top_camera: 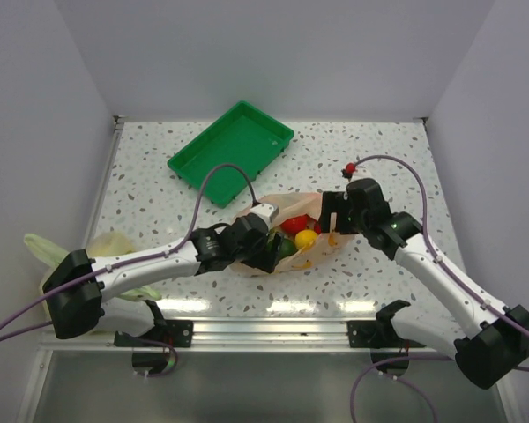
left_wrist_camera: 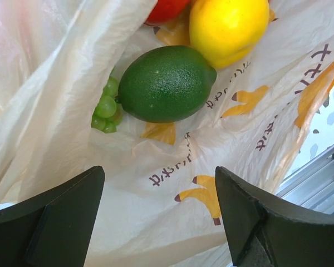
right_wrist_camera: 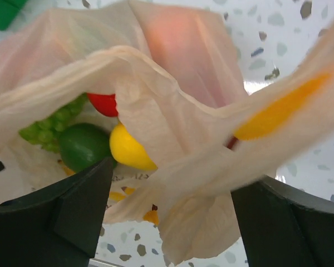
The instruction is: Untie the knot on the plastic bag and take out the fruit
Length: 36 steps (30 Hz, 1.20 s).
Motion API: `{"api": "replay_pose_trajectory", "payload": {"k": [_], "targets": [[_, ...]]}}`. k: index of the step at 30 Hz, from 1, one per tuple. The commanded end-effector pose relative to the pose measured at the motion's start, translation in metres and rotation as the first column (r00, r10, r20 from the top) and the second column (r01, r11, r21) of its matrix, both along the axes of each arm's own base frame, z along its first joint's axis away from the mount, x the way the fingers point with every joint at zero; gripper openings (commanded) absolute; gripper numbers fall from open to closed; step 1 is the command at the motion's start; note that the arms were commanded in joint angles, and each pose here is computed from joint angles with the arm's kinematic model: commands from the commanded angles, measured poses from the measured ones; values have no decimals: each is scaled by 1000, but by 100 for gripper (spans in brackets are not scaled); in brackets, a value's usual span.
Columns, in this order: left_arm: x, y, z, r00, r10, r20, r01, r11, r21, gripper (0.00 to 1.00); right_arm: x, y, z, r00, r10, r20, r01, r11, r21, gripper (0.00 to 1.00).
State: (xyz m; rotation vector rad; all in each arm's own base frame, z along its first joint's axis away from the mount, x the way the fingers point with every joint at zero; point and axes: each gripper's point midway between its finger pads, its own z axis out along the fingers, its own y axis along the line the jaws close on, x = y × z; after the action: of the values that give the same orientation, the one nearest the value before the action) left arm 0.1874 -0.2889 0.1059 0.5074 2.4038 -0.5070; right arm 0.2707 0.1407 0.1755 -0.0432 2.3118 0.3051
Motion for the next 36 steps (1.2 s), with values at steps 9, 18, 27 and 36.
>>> {"api": "replay_pose_trajectory", "payload": {"k": [9,18,27,36], "targets": [[22,-27,41,996,72,61,-64,991,-117,84,-74,-22,-86,967,-76,-245,76,997,-12,47],[31,-58,41,996,49,75,-40,993,-114,83,-92,-30,-110,944,-94,-316,65,993,-102,38],[49,-56,-4,990,121,78,-124,992,31,82,-93,-25,-110,949,-75,-307,56,996,-73,38],[48,-68,-42,975,218,-35,-216,975,45,87,-91,-21,-109,953,-58,-299,43,998,-56,41]]}}
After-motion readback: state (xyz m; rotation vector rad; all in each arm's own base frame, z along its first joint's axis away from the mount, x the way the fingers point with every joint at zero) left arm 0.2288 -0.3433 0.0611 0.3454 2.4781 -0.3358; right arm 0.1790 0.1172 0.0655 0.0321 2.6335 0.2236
